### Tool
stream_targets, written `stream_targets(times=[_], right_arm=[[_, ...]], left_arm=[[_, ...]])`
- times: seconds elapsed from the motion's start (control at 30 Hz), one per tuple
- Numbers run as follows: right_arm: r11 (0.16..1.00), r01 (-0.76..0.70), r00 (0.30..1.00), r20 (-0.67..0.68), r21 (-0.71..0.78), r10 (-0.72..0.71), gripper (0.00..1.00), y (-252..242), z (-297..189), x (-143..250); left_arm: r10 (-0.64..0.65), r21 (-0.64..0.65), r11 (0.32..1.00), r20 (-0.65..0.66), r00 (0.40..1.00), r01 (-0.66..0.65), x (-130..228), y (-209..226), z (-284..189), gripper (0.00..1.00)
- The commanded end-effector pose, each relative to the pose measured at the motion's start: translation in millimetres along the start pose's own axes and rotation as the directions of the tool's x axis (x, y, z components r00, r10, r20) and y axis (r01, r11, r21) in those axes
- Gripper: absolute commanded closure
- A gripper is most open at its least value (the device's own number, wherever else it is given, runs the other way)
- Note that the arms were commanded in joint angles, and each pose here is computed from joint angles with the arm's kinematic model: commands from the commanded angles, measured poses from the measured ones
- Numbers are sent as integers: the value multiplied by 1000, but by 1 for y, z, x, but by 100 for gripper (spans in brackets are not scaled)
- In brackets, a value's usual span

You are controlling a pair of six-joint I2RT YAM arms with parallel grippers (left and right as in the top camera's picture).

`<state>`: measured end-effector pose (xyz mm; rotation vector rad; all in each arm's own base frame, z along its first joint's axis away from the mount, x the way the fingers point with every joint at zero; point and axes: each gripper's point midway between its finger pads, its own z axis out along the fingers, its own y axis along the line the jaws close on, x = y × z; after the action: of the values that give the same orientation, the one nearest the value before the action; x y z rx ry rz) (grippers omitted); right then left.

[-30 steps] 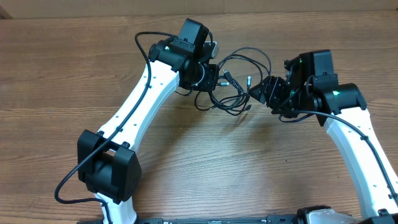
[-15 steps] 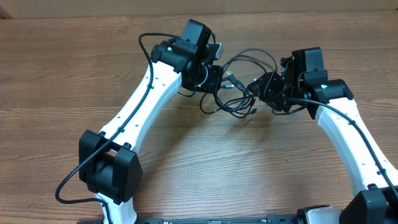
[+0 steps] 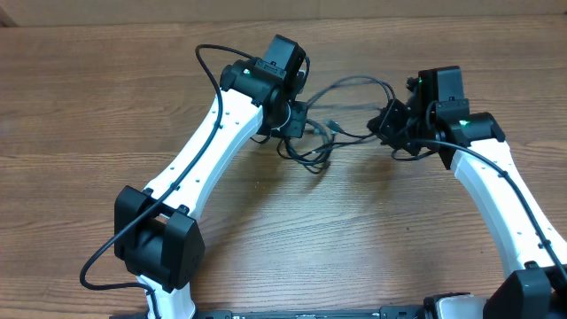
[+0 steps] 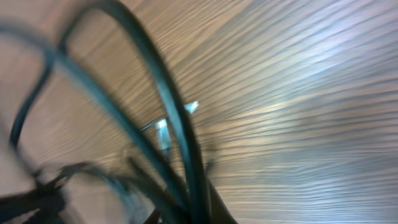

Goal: Untangle cables

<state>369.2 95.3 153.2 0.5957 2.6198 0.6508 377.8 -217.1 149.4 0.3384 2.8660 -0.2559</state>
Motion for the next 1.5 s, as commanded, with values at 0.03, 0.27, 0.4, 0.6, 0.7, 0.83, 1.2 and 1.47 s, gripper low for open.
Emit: stream_targets(times=[0.03, 0.27, 0.4, 0.6, 0.7, 0.83, 1.2, 1.47], right_arm=[[950, -78, 971, 241, 303, 3, 96, -71, -28, -56], [868, -161, 928, 373, 469, -29, 96, -123, -65, -91], [862, -175, 912, 408, 475, -40, 96, -127, -81, -105], [916, -51, 939, 332, 399, -93, 33, -103, -73, -101], [973, 86, 971, 201, 215, -130, 19, -70, -55, -79], [970, 234, 970, 80, -71, -228, 18, -23, -48, -50], [971, 218, 975, -22, -102, -221, 18, -25, -48, -25], [960, 270, 958, -78, -69, -275, 18, -27, -43, -8]], left_arm=[[11, -233, 972, 88, 996, 9, -15, 46, -25, 96], [24, -325, 946, 115, 993, 15, -20, 62, -31, 96], [14, -316, 948, 117, 993, 24, -20, 61, -30, 96], [12, -190, 982, 100, 995, 7, -19, 39, -24, 96], [72, -58, 996, 71, 995, -68, -15, 15, -21, 96], [183, 152, 969, 77, 980, -193, -12, -22, -23, 96], [223, 114, 965, 105, 969, -235, -19, -18, -22, 49], [210, 110, 971, 37, 977, -213, -3, -13, -18, 33]])
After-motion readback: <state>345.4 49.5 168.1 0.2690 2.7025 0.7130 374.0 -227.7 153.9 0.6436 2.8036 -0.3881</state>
